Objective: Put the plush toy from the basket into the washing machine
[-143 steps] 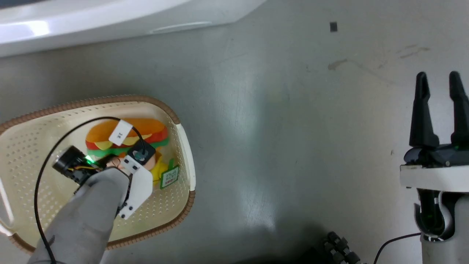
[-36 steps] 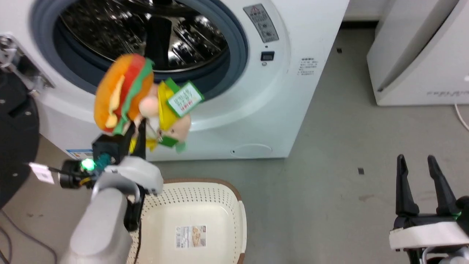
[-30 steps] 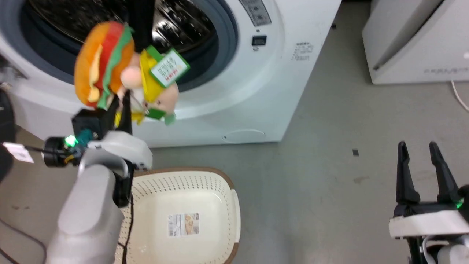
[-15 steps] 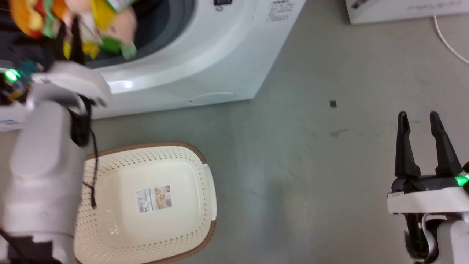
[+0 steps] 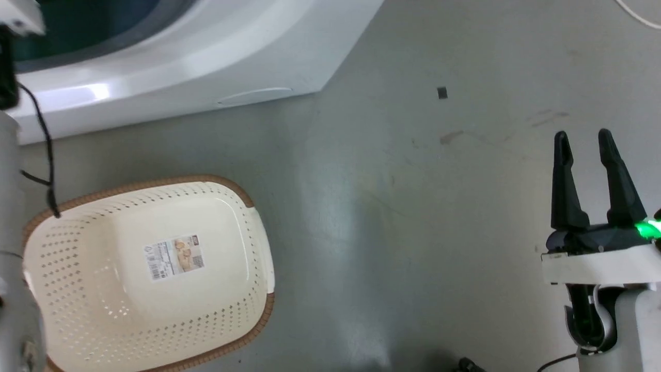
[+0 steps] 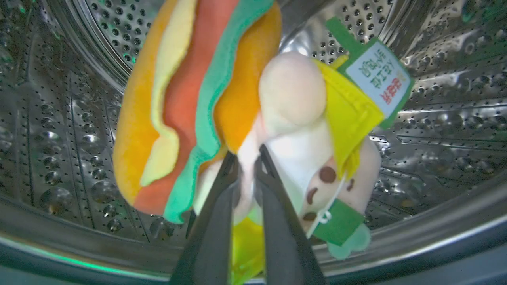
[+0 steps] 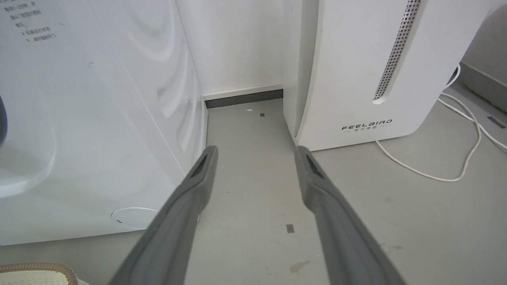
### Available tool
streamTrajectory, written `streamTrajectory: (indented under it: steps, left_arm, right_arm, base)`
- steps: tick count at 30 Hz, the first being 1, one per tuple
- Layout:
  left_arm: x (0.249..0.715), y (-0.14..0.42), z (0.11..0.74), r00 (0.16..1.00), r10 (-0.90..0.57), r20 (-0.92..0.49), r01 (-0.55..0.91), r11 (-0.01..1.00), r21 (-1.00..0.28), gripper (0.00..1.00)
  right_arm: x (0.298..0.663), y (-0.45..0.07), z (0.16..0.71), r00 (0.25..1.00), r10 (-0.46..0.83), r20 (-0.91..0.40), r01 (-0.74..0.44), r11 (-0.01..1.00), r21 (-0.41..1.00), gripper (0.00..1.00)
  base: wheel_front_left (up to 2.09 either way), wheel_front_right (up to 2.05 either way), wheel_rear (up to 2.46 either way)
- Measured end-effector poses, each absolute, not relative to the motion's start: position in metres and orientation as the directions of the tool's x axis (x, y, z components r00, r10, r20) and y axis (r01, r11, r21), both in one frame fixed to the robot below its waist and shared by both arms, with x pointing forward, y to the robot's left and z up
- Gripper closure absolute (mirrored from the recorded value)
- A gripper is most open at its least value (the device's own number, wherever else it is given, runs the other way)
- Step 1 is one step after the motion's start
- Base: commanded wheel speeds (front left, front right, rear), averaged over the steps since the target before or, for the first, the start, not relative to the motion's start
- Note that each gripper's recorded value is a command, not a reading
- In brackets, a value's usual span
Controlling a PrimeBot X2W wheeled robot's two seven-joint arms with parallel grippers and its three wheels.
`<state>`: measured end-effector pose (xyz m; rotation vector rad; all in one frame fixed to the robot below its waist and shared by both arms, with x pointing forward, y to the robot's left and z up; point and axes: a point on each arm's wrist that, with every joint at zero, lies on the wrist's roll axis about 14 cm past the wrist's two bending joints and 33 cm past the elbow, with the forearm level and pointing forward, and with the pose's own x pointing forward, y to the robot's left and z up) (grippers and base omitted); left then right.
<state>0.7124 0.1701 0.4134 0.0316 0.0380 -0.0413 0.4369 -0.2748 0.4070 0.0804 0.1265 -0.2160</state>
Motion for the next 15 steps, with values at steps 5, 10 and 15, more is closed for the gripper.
streamTrajectory:
  steps: [5,10,15]
  left_arm:
    - [0.728,0.171,0.405,0.999,-0.029,-0.042,0.030,0.999,0.023,1.00]
    - [0.733,0.173,0.400,0.998,-0.024,-0.055,0.026,0.999,0.036,0.00]
    - [0.731,0.177,0.405,0.999,-0.015,-0.052,0.017,0.999,0.039,0.00]
  right_arm:
    - [0.436,-0.280,0.399,0.963,-0.221,-0.153,0.231,0.971,0.054,0.00]
    - [0.435,-0.281,0.397,0.961,-0.226,-0.160,0.237,0.970,0.052,0.00]
    - [0.438,-0.278,0.398,0.964,-0.217,-0.155,0.228,0.972,0.060,0.00]
  base:
    - [0.00,0.00,0.00]
    - [0.00,0.00,0.00]
    - [0.00,0.00,0.00]
